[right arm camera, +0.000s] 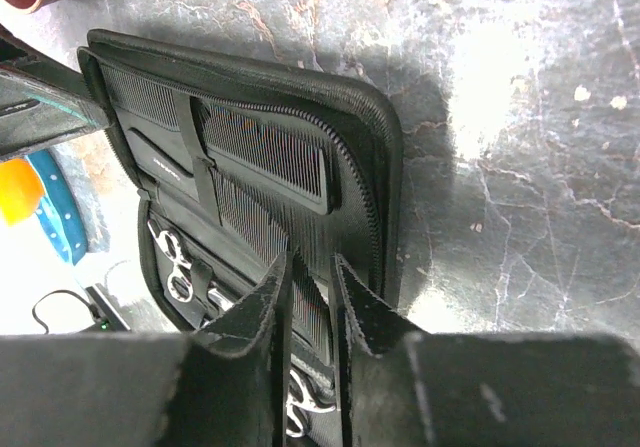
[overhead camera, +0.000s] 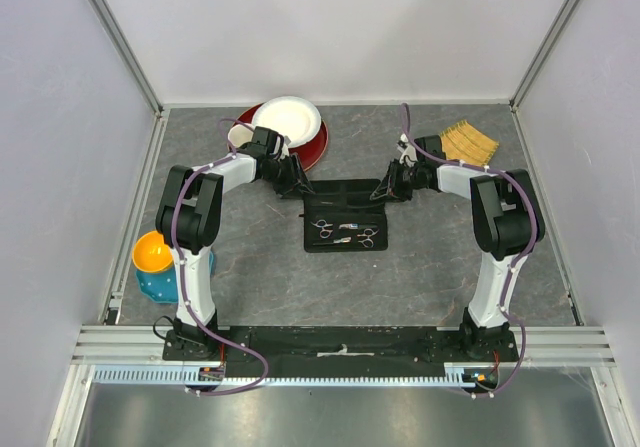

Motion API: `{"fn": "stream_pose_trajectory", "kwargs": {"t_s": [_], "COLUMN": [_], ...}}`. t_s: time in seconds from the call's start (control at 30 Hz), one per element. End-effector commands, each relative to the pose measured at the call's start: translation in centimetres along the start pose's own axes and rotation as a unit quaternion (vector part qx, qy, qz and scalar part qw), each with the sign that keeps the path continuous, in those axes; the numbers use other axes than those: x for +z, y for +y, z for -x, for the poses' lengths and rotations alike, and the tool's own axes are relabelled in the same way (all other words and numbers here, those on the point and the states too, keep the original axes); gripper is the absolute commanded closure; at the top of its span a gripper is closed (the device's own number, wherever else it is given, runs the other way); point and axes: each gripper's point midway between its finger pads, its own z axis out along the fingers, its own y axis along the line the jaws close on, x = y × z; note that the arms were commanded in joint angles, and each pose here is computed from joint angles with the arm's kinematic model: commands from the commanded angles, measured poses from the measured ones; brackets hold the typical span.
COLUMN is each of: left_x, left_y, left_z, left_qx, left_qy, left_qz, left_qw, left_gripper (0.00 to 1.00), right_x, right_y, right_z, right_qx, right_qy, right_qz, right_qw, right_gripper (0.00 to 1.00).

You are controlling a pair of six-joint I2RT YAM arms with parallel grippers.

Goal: Sort the hair-cutting tools

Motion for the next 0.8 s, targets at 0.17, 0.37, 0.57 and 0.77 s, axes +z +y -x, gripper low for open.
{"fn": "stream_pose_trajectory", "kwargs": {"t_s": [0.17, 0.37, 0.57, 0.77], "left_x": [0.8, 0.8, 0.3, -0.4], "left_y": [1.8, 1.7, 1.5, 1.3], "left_z": [-2.4, -2.5, -2.0, -1.4], "left_qx": [0.007, 0.008, 0.015, 0.024], "left_qy": [0.024, 0.024, 0.013, 0.0], "left_qz": [0.036, 0.032, 0.037, 0.044], "left_qw": [0.999, 0.999, 0.999, 0.999], "left_gripper": [0.5, 0.51, 0.48, 0.44], "right_x": [1.5, 1.6, 0.3, -2.2], "right_y": [1.0, 0.7, -0.4, -0.8], "right_z": [-0.4, -0.5, 1.1, 2.9], "right_qx": [0.0, 0.0, -0.013, -0.025], "right_qy": [0.01, 0.002, -0.029, -0.053], "right_qz": [0.005, -0.011, -0.063, -0.082], "right_qw": [1.0, 1.0, 0.997, 0.995], "right_gripper": [0.81, 0.76, 0.45, 0.37]}}
